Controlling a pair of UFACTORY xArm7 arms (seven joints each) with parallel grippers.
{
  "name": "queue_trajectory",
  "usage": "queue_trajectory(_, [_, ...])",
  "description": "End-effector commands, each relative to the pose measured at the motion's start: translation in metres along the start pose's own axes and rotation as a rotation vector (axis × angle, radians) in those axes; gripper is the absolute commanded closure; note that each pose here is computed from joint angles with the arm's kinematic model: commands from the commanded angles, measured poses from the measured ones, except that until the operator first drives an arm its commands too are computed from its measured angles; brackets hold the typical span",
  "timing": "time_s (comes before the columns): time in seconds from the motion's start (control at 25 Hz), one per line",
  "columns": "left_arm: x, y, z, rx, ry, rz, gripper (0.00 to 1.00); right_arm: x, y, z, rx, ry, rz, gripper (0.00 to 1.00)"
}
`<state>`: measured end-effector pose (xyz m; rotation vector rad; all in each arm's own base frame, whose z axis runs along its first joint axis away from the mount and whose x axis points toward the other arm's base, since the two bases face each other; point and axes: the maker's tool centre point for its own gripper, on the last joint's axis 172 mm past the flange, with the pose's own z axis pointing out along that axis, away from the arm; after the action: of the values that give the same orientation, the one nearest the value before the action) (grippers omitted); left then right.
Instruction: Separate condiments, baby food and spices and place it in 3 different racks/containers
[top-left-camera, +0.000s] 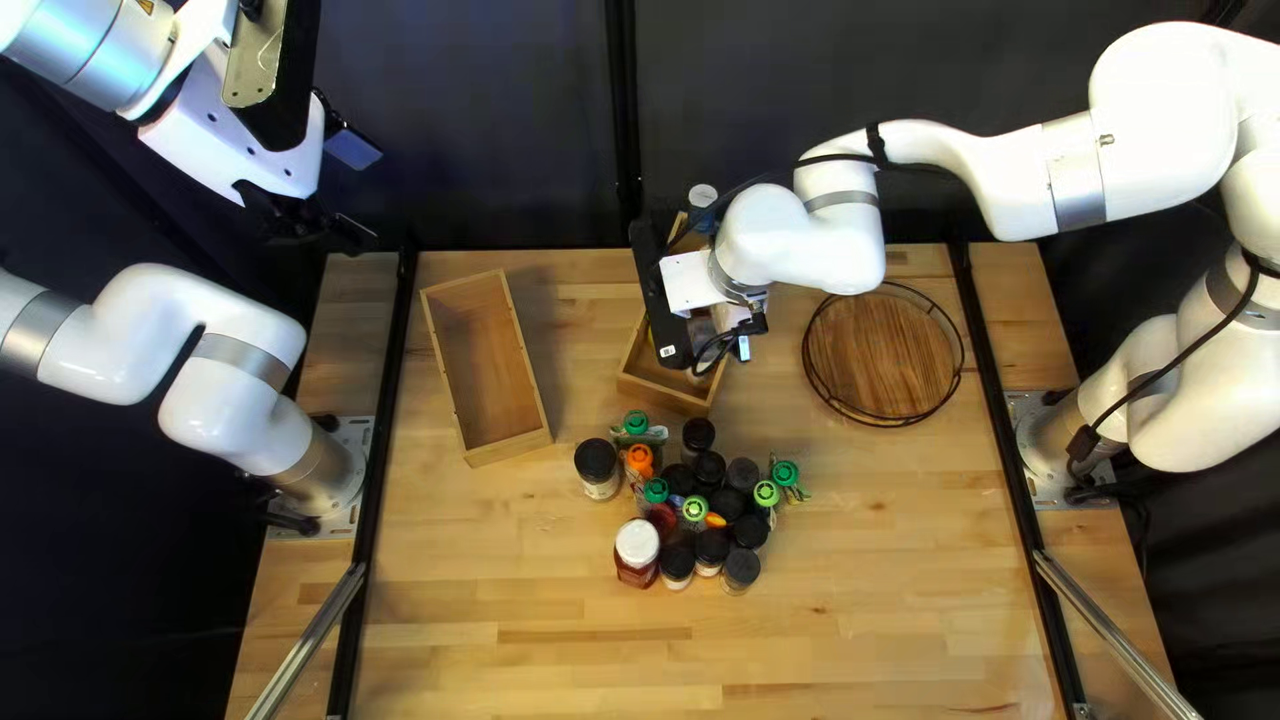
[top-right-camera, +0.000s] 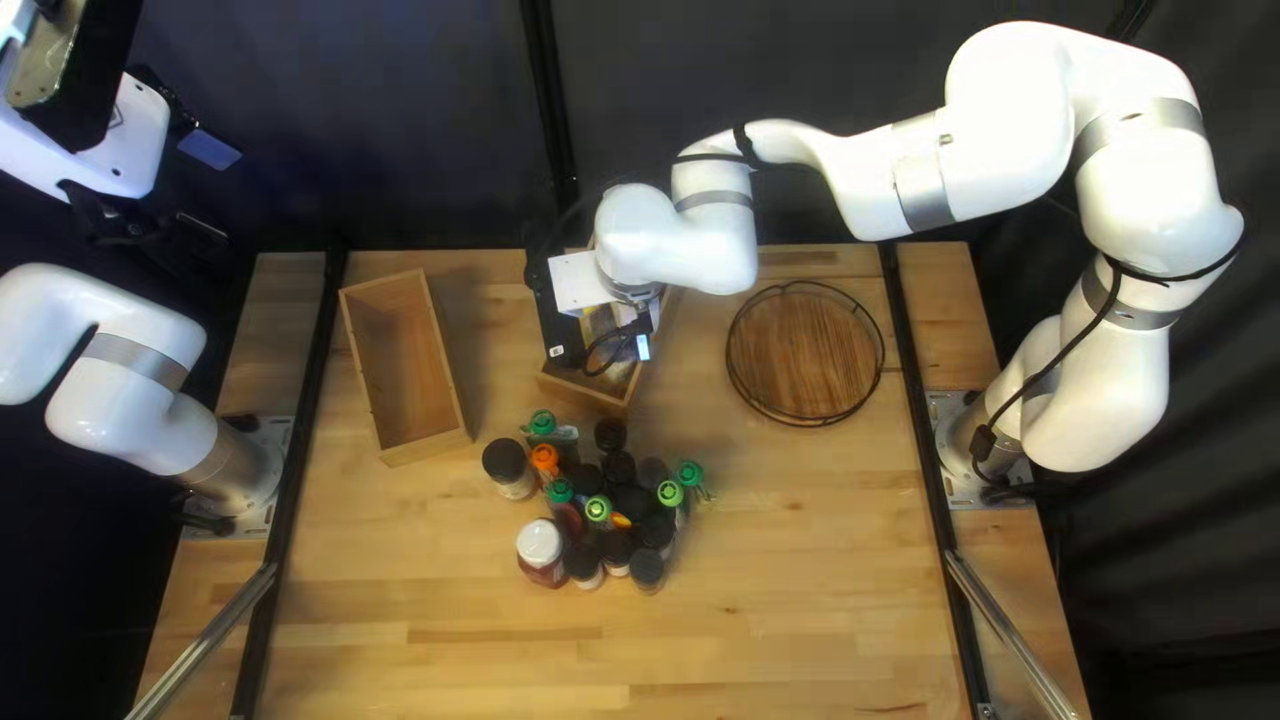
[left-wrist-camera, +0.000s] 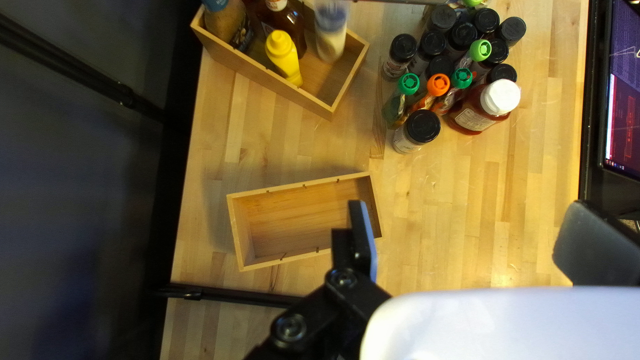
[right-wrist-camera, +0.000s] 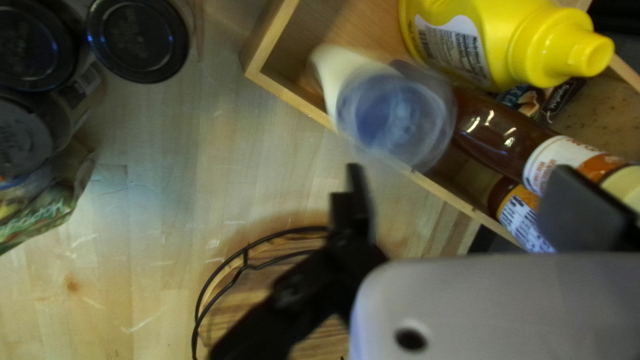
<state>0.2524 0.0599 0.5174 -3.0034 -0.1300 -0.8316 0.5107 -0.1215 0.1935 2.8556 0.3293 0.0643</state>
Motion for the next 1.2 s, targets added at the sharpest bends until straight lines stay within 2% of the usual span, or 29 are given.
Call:
queue_trajectory(0.04, [0.0,0.0,0.0,0.0,0.0,0.0,0.0,-0.001,-0.016,-0.027,0.017,0.022,-0.024,0.0])
queue_trajectory(0.28, [0.0,0.0,0.0,0.0,0.0,0.0,0.0,-0.005,-0.064,-0.069,0.076,0.07,-0.063,0.0])
queue_trajectory(0.52, [0.0,0.0,0.0,0.0,0.0,0.0,0.0,-0.006,-0.123,-0.092,0.141,0.126,-0.078,0.0])
queue_trajectory(0.96, [0.0,0.0,0.0,0.0,0.0,0.0,0.0,0.0,-0.215,-0.094,0.232,0.205,0.091,0.0])
queue_trajectory(1.04, [0.0,0.0,0.0,0.0,0.0,0.0,0.0,-0.006,-0.233,-0.095,0.238,0.215,0.118,0.0])
queue_trajectory(1.2, [0.0,0.0,0.0,0.0,0.0,0.0,0.0,-0.03,-0.243,-0.094,0.244,0.236,0.162,0.0])
